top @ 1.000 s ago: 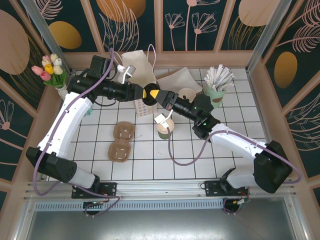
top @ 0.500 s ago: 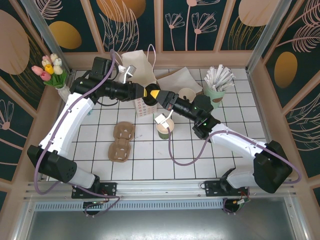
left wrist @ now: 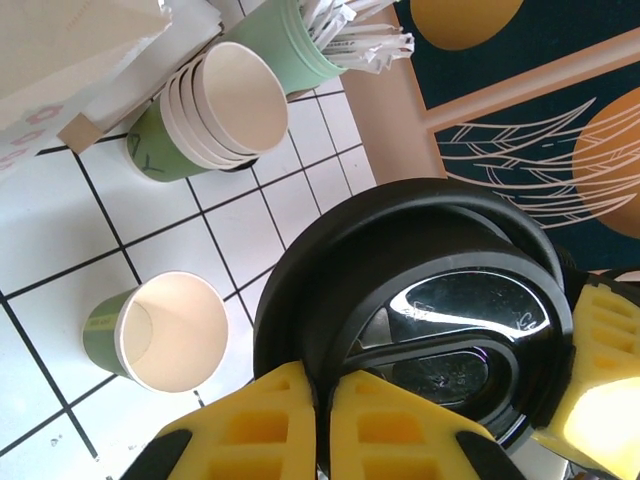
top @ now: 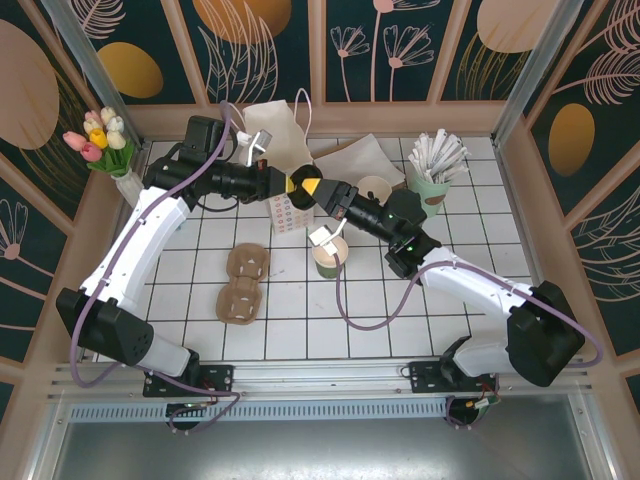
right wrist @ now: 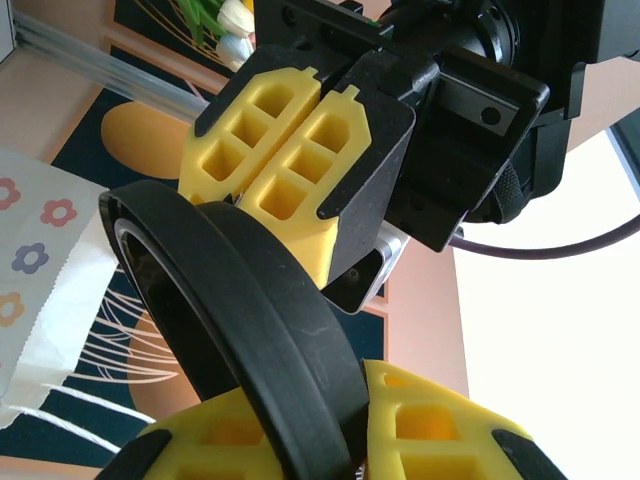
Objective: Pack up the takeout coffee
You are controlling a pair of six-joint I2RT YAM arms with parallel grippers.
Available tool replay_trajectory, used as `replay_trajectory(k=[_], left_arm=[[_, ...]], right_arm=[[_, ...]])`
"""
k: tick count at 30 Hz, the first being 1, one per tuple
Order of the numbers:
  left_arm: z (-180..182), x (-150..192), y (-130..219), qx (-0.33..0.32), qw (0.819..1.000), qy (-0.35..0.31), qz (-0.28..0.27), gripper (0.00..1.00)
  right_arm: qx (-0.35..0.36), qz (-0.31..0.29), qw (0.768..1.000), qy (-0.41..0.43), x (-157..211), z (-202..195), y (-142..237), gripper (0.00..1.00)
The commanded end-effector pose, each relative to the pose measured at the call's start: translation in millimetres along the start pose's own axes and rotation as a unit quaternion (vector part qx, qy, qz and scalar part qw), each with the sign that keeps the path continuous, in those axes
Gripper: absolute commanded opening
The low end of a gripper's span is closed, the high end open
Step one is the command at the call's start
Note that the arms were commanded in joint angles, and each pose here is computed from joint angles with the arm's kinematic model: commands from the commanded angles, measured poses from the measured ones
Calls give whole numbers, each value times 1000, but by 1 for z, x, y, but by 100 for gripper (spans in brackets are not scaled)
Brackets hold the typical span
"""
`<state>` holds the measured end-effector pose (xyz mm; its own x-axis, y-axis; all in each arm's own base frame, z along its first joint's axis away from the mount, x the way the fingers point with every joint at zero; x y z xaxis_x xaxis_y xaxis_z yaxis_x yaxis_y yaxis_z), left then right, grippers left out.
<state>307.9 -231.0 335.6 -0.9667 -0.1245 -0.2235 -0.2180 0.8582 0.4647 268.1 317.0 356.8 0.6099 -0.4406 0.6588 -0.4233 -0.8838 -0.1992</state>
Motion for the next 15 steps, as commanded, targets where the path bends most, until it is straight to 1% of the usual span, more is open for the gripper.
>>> replay_trajectory(k=[1, 2, 3, 4, 5, 7, 11, 14, 15], left_arm=[[-7, 0, 3, 11, 1000, -15, -8, 0], [-6, -2, 3, 6, 1000, -16, -13, 0], [-4, -5, 3, -2, 1000, -17, -20, 0], [-4, -8, 4, -7, 999, -19, -27, 0], [-4, -10, 5, -12, 999, -21, -33, 0], [-4, -15, 8, -24, 998, -28, -48, 0], [4, -23, 12, -64, 995, -34, -71, 0], [15, -30, 15, -102, 990, -33, -94, 0], [19, -31, 16, -116, 988, -32, -99, 0]], right_arm=[[-10, 3, 997, 71, 1, -6, -1, 46], [-22, 6, 998, 62, 2, -4, -1, 65], [-38, 9, 998, 44, 4, -1, 0, 75], [-63, 11, 998, 14, 6, 4, 1, 90], [-82, 6, 997, -15, 5, 7, 4, 99], [-116, 4, 990, -76, 1, 15, 10, 99], [-158, 54, 975, -146, -10, 24, 17, 99], [-178, 109, 948, -242, -8, 27, 24, 99], [-175, 134, 930, -293, -2, 25, 25, 99]])
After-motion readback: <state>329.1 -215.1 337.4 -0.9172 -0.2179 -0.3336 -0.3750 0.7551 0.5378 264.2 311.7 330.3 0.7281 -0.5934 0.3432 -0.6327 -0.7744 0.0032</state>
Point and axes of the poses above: each hand's point on the last joint's axis, 136 mm out from that joint toward the fingers, its own y axis back along the fingers, its own z axis along the line the jaws close on, x = y × z, the point moved 2 cm from there along y, back along the fingers, and after that the axes turned 13 degrees about y, right-handed, at the moved point
